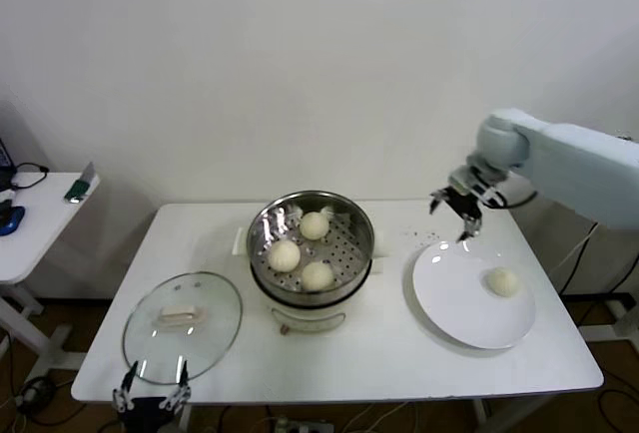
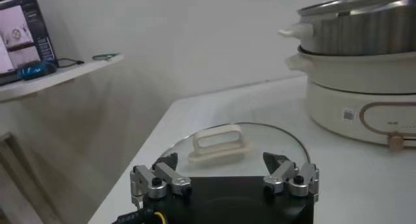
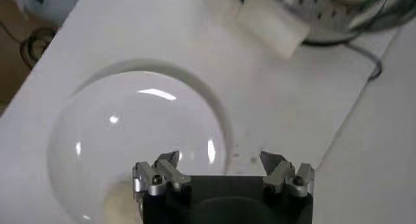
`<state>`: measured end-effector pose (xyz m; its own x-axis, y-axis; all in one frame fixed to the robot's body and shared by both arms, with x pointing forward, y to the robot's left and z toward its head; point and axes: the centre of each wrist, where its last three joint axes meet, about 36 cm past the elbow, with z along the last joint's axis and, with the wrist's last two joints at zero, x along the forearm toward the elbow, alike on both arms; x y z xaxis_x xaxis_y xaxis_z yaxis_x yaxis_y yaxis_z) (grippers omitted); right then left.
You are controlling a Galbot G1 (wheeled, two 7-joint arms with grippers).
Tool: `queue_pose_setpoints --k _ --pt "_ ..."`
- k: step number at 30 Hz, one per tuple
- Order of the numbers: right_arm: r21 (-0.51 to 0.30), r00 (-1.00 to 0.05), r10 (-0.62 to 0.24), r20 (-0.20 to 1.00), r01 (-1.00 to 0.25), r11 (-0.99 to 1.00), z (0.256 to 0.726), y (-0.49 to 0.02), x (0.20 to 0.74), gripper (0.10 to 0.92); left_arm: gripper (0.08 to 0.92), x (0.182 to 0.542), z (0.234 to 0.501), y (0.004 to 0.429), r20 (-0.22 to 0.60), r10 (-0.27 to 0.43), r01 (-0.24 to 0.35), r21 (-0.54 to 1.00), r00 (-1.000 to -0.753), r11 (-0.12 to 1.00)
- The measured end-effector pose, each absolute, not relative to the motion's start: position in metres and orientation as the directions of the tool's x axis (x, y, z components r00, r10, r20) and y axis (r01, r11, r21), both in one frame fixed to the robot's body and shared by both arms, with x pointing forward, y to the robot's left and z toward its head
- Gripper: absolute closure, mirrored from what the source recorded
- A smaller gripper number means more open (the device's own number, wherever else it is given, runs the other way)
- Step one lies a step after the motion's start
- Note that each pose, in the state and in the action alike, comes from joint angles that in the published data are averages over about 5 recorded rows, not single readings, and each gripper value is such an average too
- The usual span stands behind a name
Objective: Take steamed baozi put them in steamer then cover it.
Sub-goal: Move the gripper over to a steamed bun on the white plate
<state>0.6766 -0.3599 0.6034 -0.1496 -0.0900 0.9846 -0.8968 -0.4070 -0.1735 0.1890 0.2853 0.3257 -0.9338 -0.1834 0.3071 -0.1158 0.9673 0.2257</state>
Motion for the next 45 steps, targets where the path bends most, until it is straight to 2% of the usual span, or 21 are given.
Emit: queue_pose_setpoints --k 10,18,38,45 --pt "-0.130 -0.126 -0.032 0.992 -0.957 -0.258 0.532 -0.430 0.662 0.200 0.177 0.185 0.327 0.286 0.311 -0.193 -0.120 0.236 -0.931 0.964" --pt "-0.105 -0.110 0.016 0.994 -0.977 -0.184 0.496 -0.462 0.657 0.200 0.177 0.187 0.327 0.284 0.314 -0.193 -0.118 0.243 -0.930 0.963" --pt "-0.087 -0.093 0.051 0.994 -0.989 -0.119 0.457 -0.470 0.669 0.200 0.177 0.189 0.324 0.281 0.322 -0.193 -0.112 0.253 -0.927 0.961" --pt "-0.074 -0.082 0.062 0.995 -0.991 -0.111 0.455 -0.471 0.671 0.279 0.177 0.188 0.323 0.281 0.325 -0.193 -0.112 0.253 -0.926 0.961"
